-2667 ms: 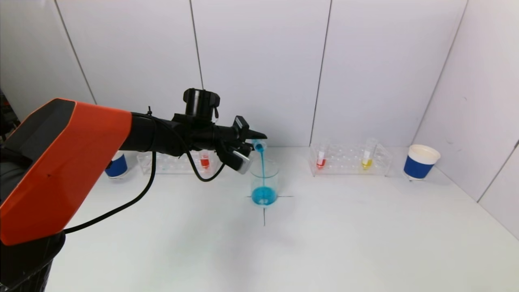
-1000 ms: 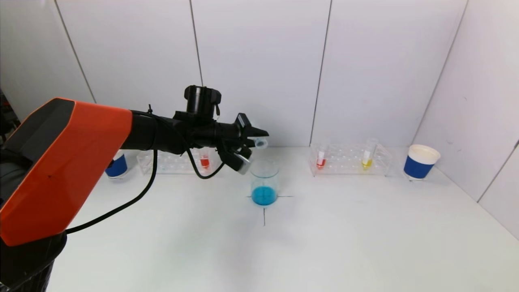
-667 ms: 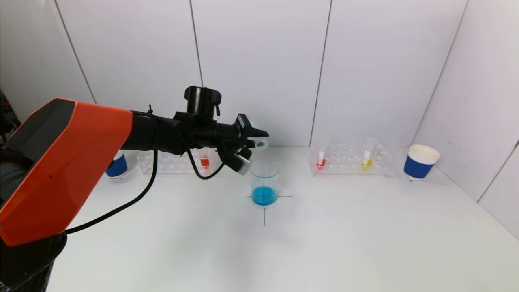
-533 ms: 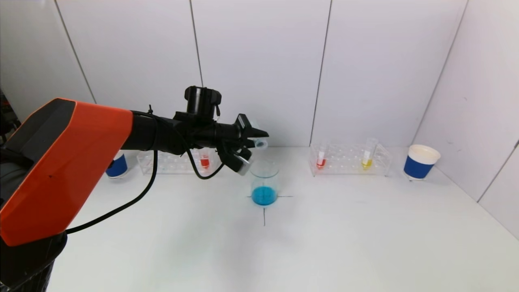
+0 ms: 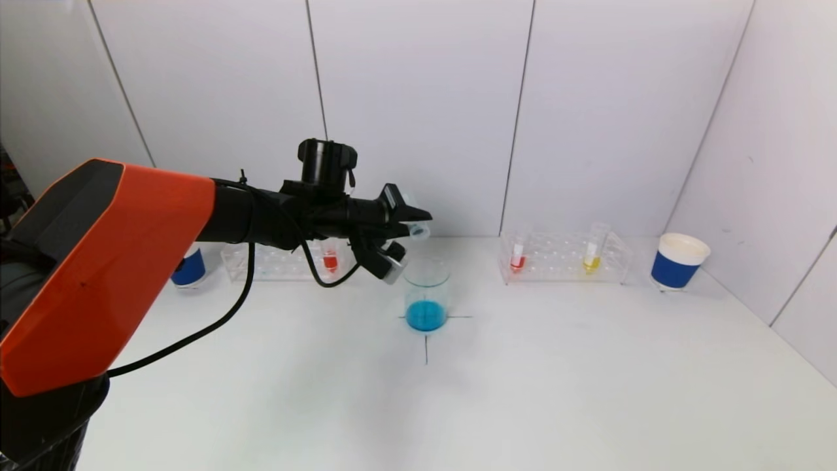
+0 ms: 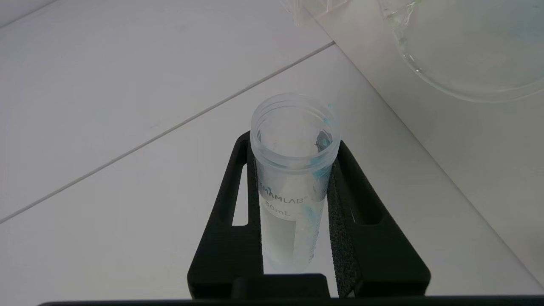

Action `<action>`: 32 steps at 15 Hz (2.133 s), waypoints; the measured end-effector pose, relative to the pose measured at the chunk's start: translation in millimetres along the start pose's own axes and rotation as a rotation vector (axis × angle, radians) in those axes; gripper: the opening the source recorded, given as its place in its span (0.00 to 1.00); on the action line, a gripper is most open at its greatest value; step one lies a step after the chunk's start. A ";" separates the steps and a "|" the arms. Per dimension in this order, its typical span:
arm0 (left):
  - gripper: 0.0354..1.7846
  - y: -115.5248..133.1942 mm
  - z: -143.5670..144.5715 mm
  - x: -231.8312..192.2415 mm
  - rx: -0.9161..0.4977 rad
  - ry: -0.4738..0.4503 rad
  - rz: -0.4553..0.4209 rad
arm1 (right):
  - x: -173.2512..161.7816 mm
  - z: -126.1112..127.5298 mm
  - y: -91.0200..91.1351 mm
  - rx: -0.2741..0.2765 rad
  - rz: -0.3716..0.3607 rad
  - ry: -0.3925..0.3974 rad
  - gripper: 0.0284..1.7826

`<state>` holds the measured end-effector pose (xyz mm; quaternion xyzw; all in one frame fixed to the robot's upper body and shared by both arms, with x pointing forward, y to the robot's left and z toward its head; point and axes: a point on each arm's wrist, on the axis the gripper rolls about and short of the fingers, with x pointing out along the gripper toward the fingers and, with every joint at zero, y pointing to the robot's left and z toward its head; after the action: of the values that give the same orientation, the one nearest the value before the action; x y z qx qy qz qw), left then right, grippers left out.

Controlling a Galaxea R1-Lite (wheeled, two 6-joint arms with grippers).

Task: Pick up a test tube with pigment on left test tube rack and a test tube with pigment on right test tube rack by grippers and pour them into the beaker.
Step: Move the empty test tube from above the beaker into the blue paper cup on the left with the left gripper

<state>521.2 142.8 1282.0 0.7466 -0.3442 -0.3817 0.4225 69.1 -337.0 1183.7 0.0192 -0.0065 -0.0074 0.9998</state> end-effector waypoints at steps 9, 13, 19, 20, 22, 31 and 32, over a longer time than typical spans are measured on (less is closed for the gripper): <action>0.24 5.6 -1.5 -2.2 0.043 0.021 0.007 | 0.0 0.0 0.0 0.000 0.000 0.000 1.00; 0.24 6.4 -1.6 -2.3 0.050 0.023 0.010 | 0.0 0.0 0.0 0.000 0.000 0.000 1.00; 0.24 5.0 -0.8 -2.1 0.048 0.020 0.007 | 0.0 0.0 0.0 0.000 0.000 0.000 1.00; 0.24 4.7 -0.7 -2.1 0.046 0.020 0.006 | 0.0 0.0 0.0 0.000 0.001 0.000 1.00; 0.24 3.9 -0.2 -2.0 0.044 0.017 0.004 | 0.0 0.0 0.0 0.000 0.000 0.000 1.00; 0.24 26.8 -3.0 -16.2 -0.166 0.043 0.052 | 0.0 0.0 0.0 0.000 0.000 0.000 1.00; 0.24 33.9 -4.2 -19.6 -0.221 0.054 0.078 | 0.0 0.0 0.0 0.000 0.000 0.000 1.00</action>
<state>509.1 147.0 1319.2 0.6915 -0.3173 -0.3804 0.5259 69.1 -337.0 1183.7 0.0192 -0.0065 -0.0074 0.9998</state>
